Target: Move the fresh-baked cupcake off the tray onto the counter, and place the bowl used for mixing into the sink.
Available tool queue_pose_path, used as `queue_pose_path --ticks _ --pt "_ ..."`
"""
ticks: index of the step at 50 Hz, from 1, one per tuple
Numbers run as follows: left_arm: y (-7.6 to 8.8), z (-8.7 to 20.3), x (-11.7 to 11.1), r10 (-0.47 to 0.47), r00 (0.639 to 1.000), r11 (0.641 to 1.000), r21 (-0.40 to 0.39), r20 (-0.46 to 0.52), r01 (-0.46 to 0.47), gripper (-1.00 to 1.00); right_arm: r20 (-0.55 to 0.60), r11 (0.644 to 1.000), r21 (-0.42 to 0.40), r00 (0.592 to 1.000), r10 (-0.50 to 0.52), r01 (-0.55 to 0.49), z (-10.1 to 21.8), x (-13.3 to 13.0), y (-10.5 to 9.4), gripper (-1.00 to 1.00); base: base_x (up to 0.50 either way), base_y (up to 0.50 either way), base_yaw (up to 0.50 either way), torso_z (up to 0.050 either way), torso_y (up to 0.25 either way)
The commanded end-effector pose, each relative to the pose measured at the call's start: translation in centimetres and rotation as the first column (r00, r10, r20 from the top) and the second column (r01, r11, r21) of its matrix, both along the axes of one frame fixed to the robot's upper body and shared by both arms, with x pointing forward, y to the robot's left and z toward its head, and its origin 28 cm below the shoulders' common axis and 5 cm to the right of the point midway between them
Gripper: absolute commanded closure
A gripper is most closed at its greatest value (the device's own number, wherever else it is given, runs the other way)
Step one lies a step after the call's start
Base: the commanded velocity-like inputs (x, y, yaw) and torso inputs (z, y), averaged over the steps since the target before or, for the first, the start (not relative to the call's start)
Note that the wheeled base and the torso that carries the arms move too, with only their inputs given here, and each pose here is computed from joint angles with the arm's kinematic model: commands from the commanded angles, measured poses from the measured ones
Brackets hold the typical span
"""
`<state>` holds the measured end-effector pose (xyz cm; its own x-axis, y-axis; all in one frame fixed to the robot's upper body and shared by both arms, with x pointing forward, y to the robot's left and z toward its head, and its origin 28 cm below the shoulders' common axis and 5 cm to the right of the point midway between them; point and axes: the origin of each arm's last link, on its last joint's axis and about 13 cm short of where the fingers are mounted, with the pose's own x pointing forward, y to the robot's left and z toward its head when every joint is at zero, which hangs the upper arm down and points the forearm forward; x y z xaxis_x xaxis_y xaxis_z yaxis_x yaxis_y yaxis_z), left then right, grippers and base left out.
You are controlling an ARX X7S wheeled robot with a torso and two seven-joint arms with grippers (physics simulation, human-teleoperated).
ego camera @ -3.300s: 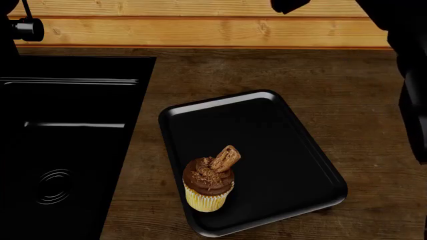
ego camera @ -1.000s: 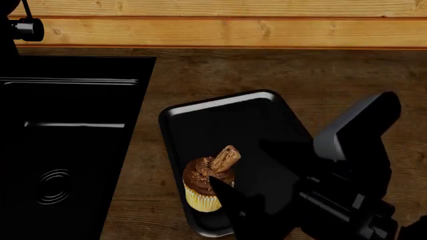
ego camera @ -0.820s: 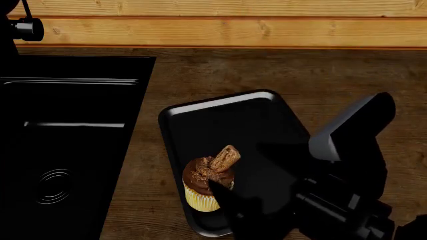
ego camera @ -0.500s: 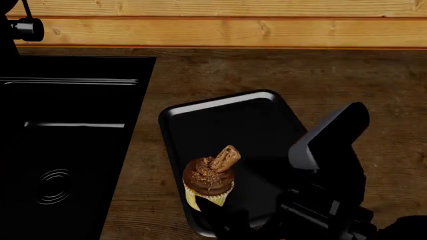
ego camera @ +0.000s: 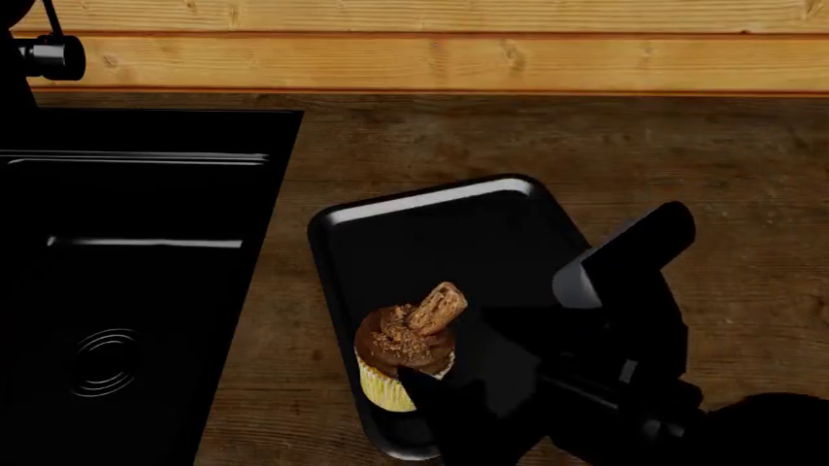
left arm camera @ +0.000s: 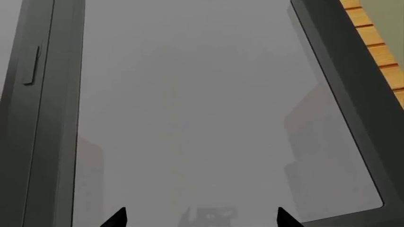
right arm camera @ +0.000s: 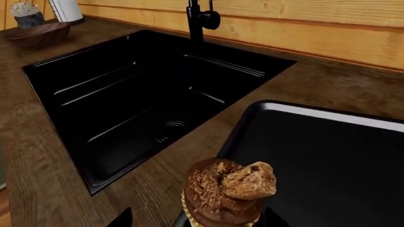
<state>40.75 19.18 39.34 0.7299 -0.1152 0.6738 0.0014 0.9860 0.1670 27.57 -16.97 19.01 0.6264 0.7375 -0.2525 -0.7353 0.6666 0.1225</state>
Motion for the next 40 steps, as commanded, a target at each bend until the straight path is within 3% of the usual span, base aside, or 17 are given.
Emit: queue_pose_path --ticks 1,27,40 --pt "0.0 0.0 -0.1 0.003 1.000 1.000 -0.002 0.002 -0.003 -1.00 -0.011 0.999 -0.004 0.999 -0.039 0.039 -1.1 2.5 -0.1 -1.00 0.00 0.00 0.00 0.000 0.000" --pt "0.0 -0.1 0.1 -0.003 1.000 1.000 0.000 -0.001 0.003 -1.00 -0.136 1.000 -0.014 0.991 -0.004 0.003 -3.4 2.2 -0.3 -1.00 0.00 0.00 0.00 0.000 0.000" --pt "0.0 0.0 0.0 -0.002 1.000 1.000 0.004 0.003 0.002 -1.00 -0.156 1.000 -0.014 0.988 0.006 -0.009 -4.4 3.7 -0.1 -1.00 0.00 0.00 0.00 0.000 0.000"
